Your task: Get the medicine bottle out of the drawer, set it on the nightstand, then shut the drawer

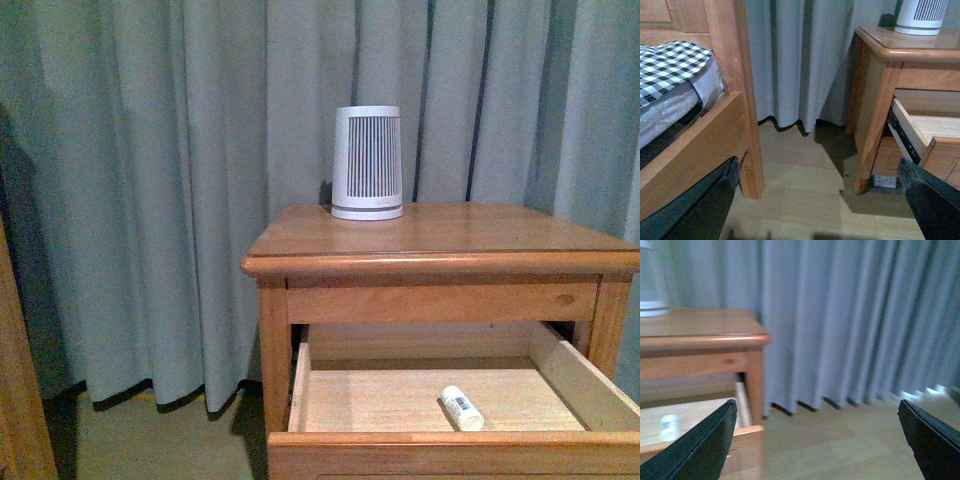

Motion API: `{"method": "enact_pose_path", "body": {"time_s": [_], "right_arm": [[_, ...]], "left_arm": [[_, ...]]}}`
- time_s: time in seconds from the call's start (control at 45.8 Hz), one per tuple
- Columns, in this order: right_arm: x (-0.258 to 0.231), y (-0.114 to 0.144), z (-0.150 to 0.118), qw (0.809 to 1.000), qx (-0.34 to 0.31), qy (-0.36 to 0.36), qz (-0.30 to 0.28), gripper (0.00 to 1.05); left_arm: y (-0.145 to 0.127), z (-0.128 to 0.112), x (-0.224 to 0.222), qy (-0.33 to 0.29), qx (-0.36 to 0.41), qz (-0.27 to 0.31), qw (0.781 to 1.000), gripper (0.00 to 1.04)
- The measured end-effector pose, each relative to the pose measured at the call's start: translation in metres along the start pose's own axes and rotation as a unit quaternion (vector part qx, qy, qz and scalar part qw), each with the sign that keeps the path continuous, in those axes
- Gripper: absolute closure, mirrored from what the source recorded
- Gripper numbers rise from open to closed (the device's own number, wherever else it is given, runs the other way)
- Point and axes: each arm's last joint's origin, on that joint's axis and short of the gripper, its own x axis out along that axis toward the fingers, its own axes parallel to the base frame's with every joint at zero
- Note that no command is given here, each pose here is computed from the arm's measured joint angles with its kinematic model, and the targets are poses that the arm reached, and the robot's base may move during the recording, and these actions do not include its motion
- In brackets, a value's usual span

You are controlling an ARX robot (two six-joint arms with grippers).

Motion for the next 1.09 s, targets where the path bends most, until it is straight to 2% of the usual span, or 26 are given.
{"method": "enact_pose_path", "body": {"time_s": [0.044,0.197,0.306,0.437,0.546,0.765,1.092], "right_arm": [[0.009,0.003,0.000,1.000,-0.010,0.016,-0.020,0.07],[0.045,0.023,0.019,0.999,-0.022,0.039,0.012,0.07],[0.080,0.043,0.028,0.994,-0.031,0.085,0.056,0.07],[0.120,0.068,0.024,0.981,-0.028,0.157,0.111,0.07],[0.163,0.095,0.013,0.964,-0.018,0.226,0.143,0.07],[0.216,0.136,-0.014,0.940,-0.006,0.293,0.172,0.07],[0.253,0.180,-0.065,0.921,-0.025,0.345,0.178,0.07]], "left_arm": [[0.000,0.000,0.000,0.000,0.000,0.000,1.000,0.07],[0.000,0.000,0.000,0.000,0.000,-0.001,1.000,0.07],[0.000,0.000,0.000,0.000,0.000,-0.001,1.000,0.07],[0.000,0.000,0.000,0.000,0.000,-0.001,1.000,0.07],[0.000,0.000,0.000,0.000,0.000,-0.001,1.000,0.07],[0.000,0.000,0.000,0.000,0.000,-0.001,1.000,0.07],[0.000,0.000,0.000,0.000,0.000,-0.001,1.000,0.07]]}}
